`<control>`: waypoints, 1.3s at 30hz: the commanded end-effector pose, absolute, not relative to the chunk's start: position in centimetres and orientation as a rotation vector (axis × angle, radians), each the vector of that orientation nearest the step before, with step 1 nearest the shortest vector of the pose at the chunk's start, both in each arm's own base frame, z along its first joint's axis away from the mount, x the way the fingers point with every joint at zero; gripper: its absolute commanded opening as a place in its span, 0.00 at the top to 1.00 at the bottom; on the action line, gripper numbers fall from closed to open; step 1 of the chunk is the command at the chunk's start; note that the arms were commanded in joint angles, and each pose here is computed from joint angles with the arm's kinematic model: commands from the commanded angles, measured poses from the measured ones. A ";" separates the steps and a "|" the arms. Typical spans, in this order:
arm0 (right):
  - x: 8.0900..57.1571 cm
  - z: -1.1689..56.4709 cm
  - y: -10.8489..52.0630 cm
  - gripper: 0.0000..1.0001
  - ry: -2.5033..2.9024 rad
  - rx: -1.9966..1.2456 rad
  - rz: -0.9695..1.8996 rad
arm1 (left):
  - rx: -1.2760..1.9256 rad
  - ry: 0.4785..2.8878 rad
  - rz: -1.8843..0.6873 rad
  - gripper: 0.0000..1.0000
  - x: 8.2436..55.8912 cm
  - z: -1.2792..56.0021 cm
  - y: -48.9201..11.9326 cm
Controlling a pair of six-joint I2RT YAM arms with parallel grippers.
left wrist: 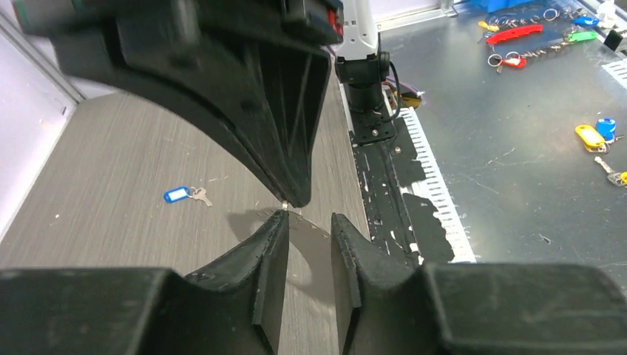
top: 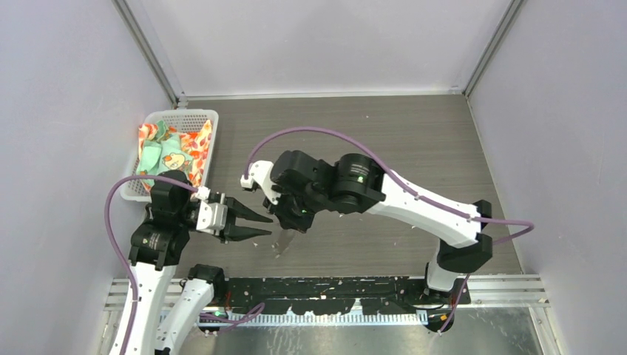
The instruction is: Put the keys on the keyring
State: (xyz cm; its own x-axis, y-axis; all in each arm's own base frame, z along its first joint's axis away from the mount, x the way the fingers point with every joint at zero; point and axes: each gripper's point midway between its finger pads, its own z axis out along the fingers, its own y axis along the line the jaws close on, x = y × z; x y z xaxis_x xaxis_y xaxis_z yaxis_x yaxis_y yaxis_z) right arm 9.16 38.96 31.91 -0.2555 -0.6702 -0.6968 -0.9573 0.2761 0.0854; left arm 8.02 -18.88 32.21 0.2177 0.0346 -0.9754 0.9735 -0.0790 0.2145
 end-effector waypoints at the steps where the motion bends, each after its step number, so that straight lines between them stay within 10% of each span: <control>1: 8.1 32.0 36.8 0.99 2.087 -1.496 0.630 | 1.397 1.030 -1.065 0.73 8.4 31.7 -18.9; 39: 7.1 39.5 39.5 0.99 1.214 -1.105 1.132 | 1.410 1.006 -1.304 0.69 6.4 33.8 -19.5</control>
State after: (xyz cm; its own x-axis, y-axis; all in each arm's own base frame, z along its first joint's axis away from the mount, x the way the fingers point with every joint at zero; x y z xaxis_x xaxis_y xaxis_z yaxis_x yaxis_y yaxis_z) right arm 7.38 38.35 34.84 -0.0324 -0.1455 -0.9888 -0.9901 0.1398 0.0119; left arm 7.97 -19.50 31.53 0.0714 0.0126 -0.9974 0.9835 -0.1677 0.0683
